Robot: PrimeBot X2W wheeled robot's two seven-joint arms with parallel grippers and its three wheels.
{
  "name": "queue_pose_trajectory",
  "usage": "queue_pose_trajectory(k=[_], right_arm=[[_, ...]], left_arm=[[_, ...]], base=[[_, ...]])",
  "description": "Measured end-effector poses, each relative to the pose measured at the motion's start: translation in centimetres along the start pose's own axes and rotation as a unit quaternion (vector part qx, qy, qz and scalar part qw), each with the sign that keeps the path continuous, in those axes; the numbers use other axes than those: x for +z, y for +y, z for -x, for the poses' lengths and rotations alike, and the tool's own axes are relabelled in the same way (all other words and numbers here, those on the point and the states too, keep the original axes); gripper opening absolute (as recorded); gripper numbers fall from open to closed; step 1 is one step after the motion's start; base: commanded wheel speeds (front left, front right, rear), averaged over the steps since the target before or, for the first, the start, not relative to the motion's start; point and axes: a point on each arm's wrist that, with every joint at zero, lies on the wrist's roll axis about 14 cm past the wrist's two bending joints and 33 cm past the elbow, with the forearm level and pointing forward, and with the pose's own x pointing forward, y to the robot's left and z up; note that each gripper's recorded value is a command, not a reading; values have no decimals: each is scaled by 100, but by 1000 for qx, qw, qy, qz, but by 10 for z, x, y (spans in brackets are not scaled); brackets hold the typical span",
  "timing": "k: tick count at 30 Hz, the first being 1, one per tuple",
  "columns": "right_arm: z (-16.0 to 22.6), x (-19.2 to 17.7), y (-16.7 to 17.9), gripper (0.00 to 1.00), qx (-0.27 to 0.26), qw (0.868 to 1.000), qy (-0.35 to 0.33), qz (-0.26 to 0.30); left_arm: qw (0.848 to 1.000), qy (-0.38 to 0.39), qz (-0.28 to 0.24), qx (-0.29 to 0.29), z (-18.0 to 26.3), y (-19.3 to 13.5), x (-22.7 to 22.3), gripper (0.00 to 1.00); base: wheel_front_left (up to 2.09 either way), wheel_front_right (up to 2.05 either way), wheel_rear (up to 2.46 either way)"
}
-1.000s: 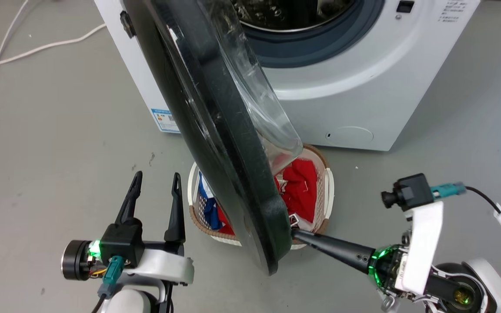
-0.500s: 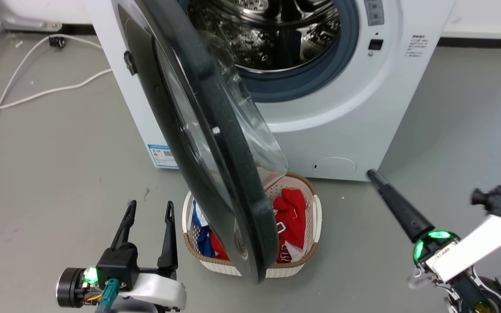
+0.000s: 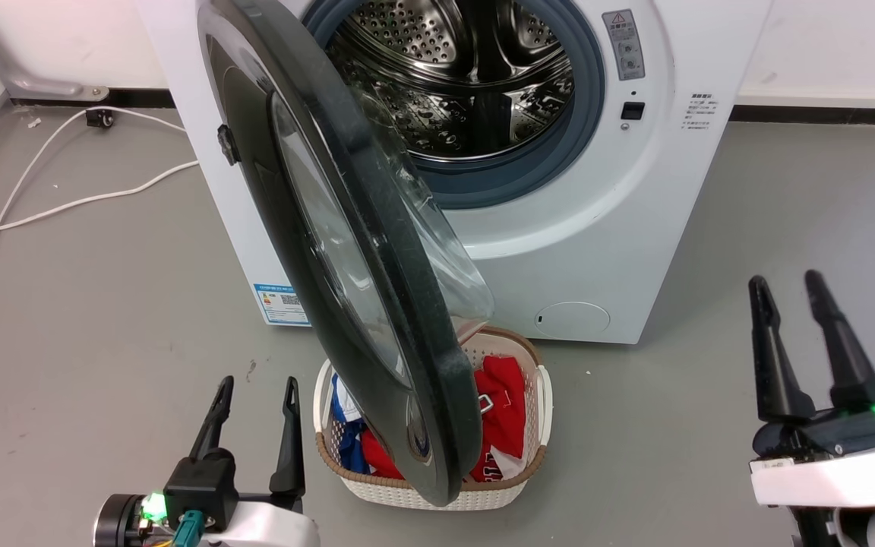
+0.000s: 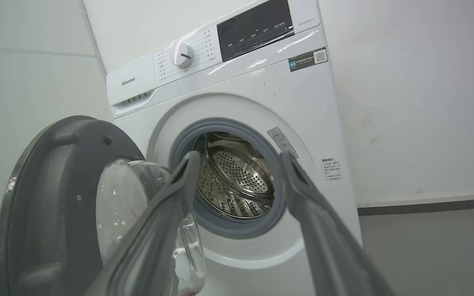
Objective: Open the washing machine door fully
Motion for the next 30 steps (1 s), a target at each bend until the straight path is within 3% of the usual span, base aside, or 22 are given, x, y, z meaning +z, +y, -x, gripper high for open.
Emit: queue_pose_trajectory(k=[7,10,19,30], right_arm=[[13,-3,0,100,-14,993,8,120],[22,-16,3,100,-17,990,31,137],[49,-43,-16,100,-49,982,88,159],[62,-57,-26,100,-70,981,115,139]], left_arm=[[1000,1,0,-2,-1,-1,-1,100],[1000,1,1,-5,-1,-3,-1,100],[1000,-1,2,-7,-1,-5,1,100],[1000,-1,2,-2,2,-3,1,100]], base=[[0,0,0],[0,0,0],[0,0,0],[0,0,0]])
